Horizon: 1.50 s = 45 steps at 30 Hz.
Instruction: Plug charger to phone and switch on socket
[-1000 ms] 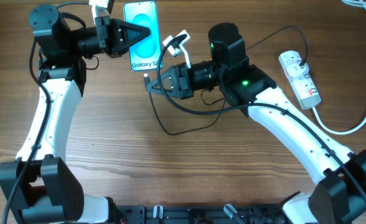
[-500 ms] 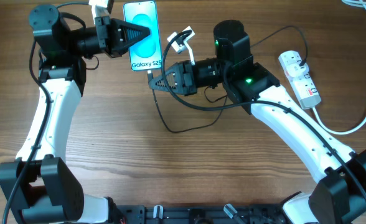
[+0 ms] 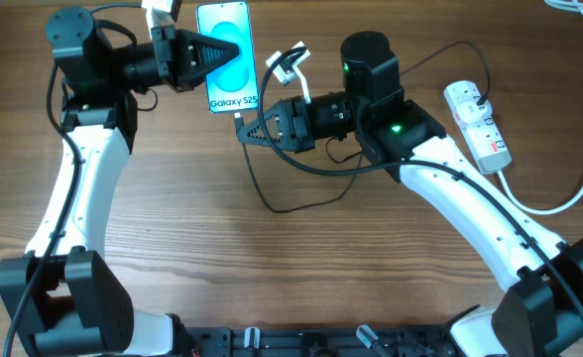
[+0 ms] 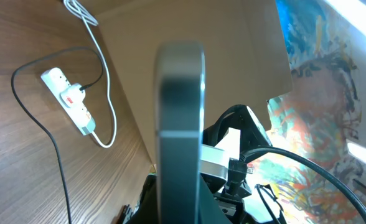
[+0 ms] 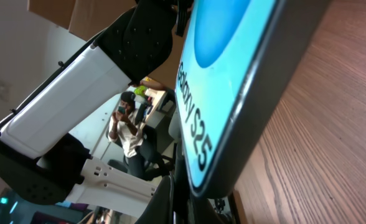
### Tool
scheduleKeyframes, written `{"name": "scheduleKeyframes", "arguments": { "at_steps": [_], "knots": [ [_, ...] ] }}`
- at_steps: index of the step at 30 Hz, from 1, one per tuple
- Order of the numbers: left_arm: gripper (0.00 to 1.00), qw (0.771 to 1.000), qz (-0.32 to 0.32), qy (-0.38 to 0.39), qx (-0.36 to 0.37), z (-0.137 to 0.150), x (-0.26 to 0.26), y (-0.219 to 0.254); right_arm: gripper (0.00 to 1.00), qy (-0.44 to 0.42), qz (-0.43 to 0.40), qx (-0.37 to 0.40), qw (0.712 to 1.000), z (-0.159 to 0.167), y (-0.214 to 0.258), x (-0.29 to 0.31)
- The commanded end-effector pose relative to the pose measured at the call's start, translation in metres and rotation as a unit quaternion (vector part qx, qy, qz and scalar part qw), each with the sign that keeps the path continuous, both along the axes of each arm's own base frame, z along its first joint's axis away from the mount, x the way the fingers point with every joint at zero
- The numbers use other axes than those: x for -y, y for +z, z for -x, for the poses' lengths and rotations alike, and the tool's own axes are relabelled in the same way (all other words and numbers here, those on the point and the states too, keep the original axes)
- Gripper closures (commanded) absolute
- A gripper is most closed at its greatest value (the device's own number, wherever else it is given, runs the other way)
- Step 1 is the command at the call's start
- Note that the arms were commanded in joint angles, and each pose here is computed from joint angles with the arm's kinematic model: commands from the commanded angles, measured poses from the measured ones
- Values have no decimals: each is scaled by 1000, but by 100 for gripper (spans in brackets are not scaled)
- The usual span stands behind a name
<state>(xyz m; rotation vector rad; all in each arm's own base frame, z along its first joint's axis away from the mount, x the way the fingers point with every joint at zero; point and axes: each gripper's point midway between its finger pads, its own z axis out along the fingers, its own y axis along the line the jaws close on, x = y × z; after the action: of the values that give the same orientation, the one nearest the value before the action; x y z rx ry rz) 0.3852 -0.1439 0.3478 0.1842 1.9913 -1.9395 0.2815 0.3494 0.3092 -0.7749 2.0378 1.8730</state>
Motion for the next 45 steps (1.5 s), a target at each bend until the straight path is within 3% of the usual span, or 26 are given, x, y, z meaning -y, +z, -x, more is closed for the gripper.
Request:
{"name": "scheduleKeyframes", "arguments": {
  "at_steps": [1, 45],
  "knots": [
    [96, 1000, 0, 2, 9, 3, 2, 11, 96, 0, -1, -5, 1000, -4, -1, 1],
    [96, 1000, -1, -15, 12, 9, 3, 11, 96, -40, -2, -30, 999, -17, 5, -2]
  ]
}}
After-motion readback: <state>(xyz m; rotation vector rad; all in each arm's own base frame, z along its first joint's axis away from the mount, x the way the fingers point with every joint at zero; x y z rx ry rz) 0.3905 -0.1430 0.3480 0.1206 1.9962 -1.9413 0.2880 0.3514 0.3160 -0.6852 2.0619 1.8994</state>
